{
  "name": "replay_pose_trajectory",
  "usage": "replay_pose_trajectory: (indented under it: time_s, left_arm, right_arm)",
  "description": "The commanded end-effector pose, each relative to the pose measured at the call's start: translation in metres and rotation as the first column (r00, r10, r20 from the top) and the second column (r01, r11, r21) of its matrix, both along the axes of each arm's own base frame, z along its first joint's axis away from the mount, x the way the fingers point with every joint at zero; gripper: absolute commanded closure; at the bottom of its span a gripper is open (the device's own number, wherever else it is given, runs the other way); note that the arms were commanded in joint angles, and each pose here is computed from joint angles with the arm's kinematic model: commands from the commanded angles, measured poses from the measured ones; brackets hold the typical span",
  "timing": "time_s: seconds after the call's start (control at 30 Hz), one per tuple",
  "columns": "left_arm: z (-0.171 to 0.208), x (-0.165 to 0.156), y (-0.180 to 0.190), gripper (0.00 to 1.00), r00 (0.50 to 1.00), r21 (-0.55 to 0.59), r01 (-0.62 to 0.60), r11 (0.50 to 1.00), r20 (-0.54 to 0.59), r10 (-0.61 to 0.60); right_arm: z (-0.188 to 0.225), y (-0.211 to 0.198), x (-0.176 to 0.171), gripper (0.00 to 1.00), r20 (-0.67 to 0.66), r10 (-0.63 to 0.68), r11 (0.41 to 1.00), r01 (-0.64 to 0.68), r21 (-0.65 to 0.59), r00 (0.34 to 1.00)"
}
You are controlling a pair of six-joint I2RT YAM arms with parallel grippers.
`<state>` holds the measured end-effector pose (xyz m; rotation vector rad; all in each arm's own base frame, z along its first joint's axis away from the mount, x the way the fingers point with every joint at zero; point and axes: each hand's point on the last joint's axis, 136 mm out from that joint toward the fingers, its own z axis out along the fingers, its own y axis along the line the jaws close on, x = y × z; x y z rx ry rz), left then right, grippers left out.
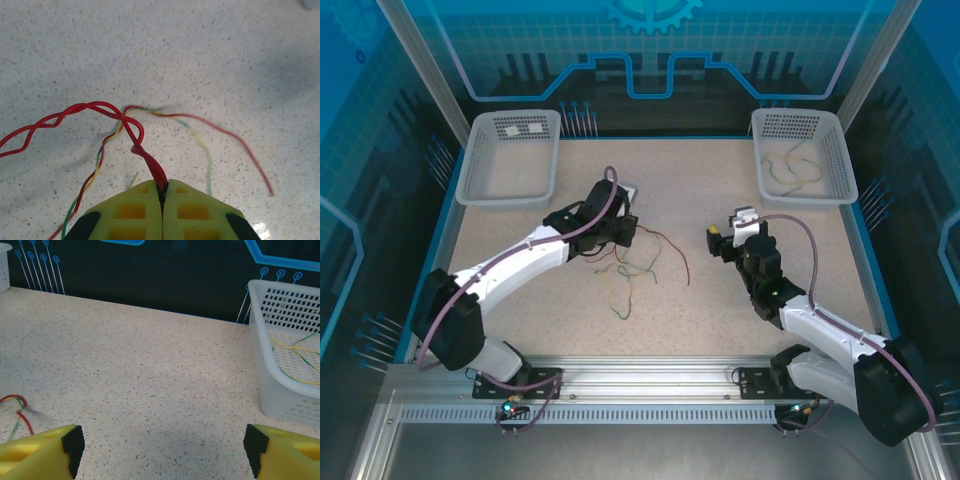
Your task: Untangle the cables
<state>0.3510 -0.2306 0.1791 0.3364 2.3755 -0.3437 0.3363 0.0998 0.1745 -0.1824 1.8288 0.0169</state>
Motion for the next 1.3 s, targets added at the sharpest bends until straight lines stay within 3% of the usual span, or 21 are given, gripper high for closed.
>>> replay_pose_trajectory:
  time_s: [0.0, 0.27, 0.4, 0.53, 0.57, 0.63, 0.73, 0.87, 1.07, 1.27]
  left_arm:
    - [0.010, -0.004, -0.005, 1.00, 1.000, -0.041, 0.013, 0.999, 0.020, -0.012]
    - [0.070, -0.012, -0.014, 1.00, 0.977, -0.212, 0.095, 0.973, 0.208, -0.051]
    - [0.097, -0.018, -0.026, 1.00, 0.966, -0.266, 0.167, 0.949, 0.237, -0.104]
    - [0.126, -0.033, -0.046, 1.00, 0.938, -0.353, 0.298, 0.887, 0.283, -0.202]
    - [0.133, -0.037, -0.052, 1.00, 0.925, -0.376, 0.341, 0.862, 0.299, -0.235]
    - [0.142, -0.045, -0.064, 1.00, 0.902, -0.413, 0.407, 0.815, 0.320, -0.289]
    - [0.147, -0.049, -0.073, 1.00, 0.882, -0.437, 0.458, 0.774, 0.333, -0.334]
    - [0.147, -0.050, -0.075, 1.00, 0.882, -0.439, 0.461, 0.772, 0.325, -0.341]
    - [0.143, -0.046, -0.073, 1.00, 0.893, -0.437, 0.437, 0.786, 0.319, -0.318]
    - [0.145, -0.047, -0.075, 1.00, 0.890, -0.442, 0.442, 0.781, 0.327, -0.318]
  right_arm:
    - [0.010, -0.007, 0.003, 0.13, 0.037, -0.034, 0.999, 0.033, 0.027, 0.999]
    - [0.010, 0.000, 0.001, 0.13, 0.038, 0.007, 0.999, -0.008, 0.036, 0.999]
    - [0.027, 0.027, -0.011, 0.13, 0.059, 0.183, 0.978, -0.188, 0.087, 0.981]
    - [0.072, 0.073, -0.045, 0.07, 0.139, 0.499, 0.841, -0.517, 0.163, 0.856]
    - [0.080, 0.085, -0.055, 0.01, 0.143, 0.576, 0.786, -0.593, 0.174, 0.805]
    - [0.090, 0.106, -0.071, 0.00, 0.124, 0.710, 0.669, -0.719, 0.189, 0.694]
    - [0.099, 0.129, -0.090, 0.00, 0.066, 0.832, 0.523, -0.819, 0.237, 0.550]
    - [0.105, 0.148, -0.105, 0.00, 0.030, 0.897, 0.423, -0.876, 0.231, 0.441]
    - [0.091, 0.177, -0.096, 0.00, -0.032, 0.907, 0.415, -0.880, 0.232, 0.420]
    - [0.073, 0.191, -0.078, 0.01, -0.045, 0.888, 0.457, -0.865, 0.209, 0.458]
